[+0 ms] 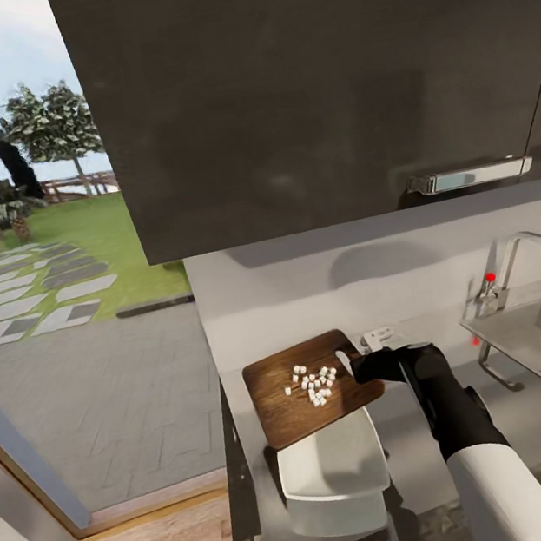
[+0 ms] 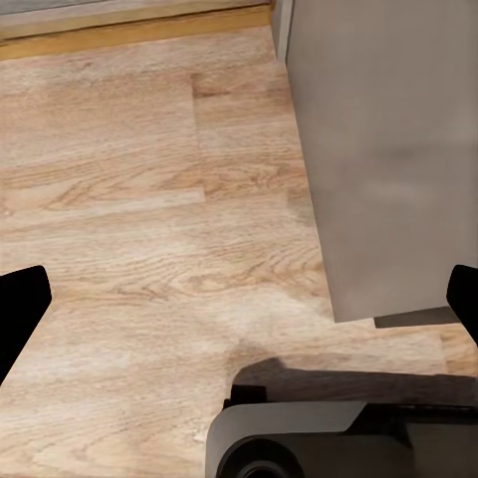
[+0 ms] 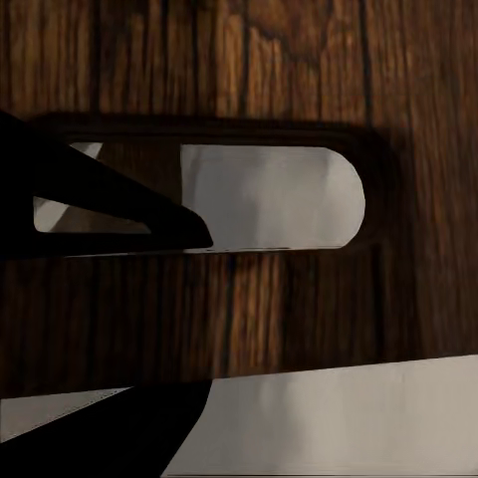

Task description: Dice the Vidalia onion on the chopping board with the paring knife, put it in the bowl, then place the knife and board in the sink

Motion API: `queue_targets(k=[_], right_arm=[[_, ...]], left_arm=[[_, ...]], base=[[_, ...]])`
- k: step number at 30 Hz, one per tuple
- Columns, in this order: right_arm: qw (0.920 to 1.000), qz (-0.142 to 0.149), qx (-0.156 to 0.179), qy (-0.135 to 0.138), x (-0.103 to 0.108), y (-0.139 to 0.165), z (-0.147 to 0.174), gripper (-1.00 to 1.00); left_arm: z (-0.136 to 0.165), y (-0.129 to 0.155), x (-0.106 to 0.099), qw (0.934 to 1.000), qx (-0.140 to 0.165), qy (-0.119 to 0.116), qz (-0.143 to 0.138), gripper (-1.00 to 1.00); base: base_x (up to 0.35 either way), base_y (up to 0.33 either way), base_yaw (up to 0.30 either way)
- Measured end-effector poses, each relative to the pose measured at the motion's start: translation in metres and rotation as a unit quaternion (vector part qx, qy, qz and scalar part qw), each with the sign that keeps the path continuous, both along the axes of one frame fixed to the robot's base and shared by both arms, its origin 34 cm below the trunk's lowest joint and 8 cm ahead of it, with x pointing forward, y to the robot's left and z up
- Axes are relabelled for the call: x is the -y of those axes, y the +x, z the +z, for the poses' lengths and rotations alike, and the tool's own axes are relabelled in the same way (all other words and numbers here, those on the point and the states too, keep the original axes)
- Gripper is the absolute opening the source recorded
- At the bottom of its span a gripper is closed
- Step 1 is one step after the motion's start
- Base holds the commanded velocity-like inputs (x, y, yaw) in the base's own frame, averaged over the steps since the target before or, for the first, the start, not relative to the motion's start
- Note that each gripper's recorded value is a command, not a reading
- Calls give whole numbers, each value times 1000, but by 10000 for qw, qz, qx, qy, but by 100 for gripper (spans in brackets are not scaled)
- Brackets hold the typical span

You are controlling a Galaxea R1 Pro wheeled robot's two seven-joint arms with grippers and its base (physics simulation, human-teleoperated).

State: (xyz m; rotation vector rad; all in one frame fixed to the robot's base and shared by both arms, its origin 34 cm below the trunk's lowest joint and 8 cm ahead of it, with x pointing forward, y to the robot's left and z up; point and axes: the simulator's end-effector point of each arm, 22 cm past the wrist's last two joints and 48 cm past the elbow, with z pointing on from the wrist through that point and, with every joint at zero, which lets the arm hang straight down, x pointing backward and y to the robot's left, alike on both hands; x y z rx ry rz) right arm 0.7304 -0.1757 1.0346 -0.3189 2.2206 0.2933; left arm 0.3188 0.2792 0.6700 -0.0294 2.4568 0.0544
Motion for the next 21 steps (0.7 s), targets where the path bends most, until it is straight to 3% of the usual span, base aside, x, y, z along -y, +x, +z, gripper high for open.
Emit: queue_targets(k=[9, 17, 21], right_arm=[[9999, 108, 53, -28, 1, 1, -11, -100], [9997, 192, 84, 155, -1, 0, -21, -100], [9992, 265, 272, 137, -3, 4, -16, -100]], left_arm=[[0, 0, 0, 10000, -2, 0, 0, 100], [0, 0, 0, 10000, -2, 0, 0, 100], [0, 0, 0, 10000, -2, 0, 0, 100]], base=[[0, 0, 0], [0, 0, 0], [0, 0, 0]])
